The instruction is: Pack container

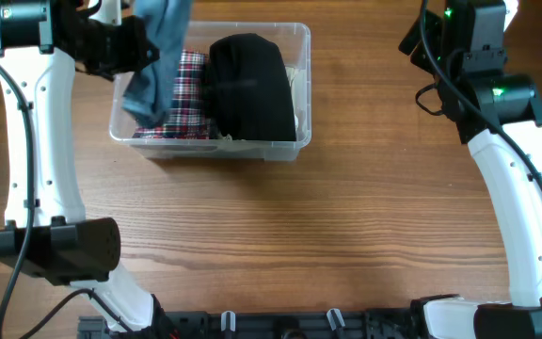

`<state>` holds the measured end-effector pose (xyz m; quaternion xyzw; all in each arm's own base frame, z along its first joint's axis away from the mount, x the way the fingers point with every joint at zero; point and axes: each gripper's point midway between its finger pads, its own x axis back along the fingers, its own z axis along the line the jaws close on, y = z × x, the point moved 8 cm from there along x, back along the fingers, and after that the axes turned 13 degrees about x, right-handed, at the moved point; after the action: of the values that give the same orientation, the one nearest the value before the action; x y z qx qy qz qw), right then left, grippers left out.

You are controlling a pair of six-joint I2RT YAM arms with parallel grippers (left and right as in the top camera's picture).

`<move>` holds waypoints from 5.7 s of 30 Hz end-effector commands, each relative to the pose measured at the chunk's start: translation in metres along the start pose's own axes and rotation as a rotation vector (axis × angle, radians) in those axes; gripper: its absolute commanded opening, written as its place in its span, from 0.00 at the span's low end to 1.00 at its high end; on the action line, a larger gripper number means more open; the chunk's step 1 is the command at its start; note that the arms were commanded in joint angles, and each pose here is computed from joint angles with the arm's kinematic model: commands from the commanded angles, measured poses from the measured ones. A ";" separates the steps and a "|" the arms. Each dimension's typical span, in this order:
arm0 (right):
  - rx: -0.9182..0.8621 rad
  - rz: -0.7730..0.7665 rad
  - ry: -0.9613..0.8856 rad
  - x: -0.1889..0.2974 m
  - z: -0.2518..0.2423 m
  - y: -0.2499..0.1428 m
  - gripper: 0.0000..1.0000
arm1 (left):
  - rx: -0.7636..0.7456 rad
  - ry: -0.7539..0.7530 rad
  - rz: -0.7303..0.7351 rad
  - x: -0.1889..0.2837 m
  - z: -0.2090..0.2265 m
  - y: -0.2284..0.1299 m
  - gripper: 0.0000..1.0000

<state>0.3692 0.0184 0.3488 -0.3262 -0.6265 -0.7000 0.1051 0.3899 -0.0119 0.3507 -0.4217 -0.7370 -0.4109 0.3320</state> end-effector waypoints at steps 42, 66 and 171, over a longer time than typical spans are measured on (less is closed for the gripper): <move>-0.005 0.003 -0.017 -0.003 0.000 -0.002 1.00 | -0.183 0.216 0.233 -0.187 -0.023 -0.011 0.04; -0.005 0.003 -0.017 -0.003 0.000 -0.002 1.00 | -0.308 0.147 0.086 -0.144 -0.083 -0.017 0.11; -0.005 0.003 -0.017 -0.003 0.000 -0.002 1.00 | -0.173 -0.216 -0.998 -0.061 0.111 -0.263 1.00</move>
<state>0.3697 0.0184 0.3480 -0.3270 -0.6265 -0.6995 0.1058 0.1654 -0.0180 0.1734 -0.0855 -0.8380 -0.5370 -0.0442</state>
